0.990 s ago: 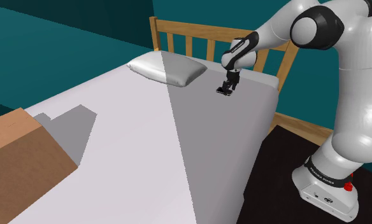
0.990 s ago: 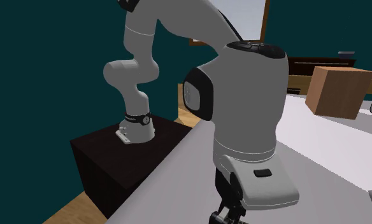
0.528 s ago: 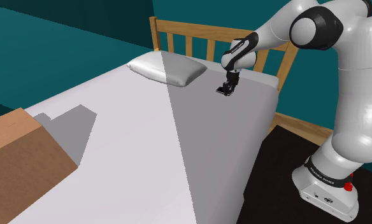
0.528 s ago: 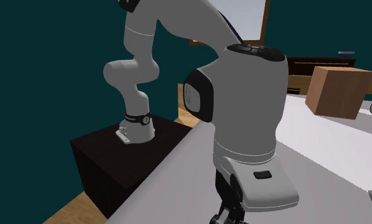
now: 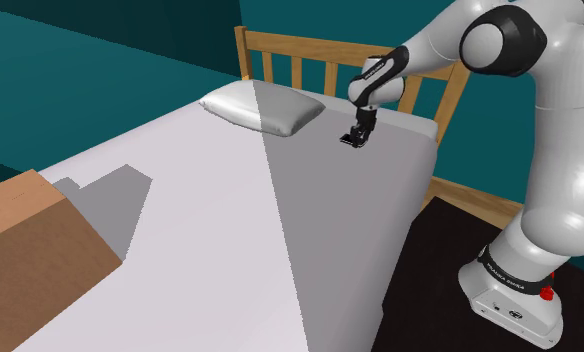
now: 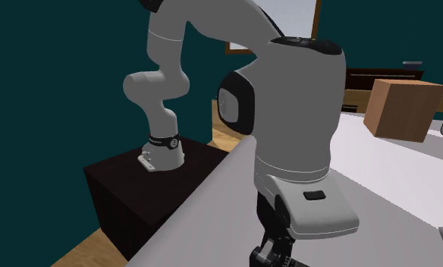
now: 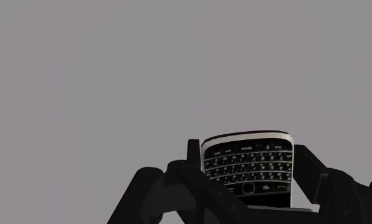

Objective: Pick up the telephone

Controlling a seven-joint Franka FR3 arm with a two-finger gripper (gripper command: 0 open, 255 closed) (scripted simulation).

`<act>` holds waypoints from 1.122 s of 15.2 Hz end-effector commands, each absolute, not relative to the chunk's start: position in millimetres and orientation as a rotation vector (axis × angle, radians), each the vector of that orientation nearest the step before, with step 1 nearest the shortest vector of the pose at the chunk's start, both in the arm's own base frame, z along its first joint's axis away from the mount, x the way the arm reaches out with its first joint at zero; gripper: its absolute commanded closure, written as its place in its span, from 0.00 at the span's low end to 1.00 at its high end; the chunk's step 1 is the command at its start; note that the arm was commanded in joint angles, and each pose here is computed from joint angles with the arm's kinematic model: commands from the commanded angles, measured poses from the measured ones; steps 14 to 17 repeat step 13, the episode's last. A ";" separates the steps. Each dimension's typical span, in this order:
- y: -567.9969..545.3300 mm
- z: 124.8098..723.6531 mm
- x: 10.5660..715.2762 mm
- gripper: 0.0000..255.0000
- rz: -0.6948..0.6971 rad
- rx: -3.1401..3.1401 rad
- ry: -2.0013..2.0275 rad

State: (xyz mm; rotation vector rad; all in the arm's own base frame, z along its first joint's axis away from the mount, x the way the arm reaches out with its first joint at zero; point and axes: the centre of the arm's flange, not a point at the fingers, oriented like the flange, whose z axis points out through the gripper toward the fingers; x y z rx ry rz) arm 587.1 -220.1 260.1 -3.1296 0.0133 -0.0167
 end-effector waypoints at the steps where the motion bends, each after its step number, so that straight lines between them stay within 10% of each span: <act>1: -221.0 270.2 588.1 1.00 -0.017 -3.130 0.013; 17: -221.0 323.8 588.1 1.00 -0.017 -3.130 0.013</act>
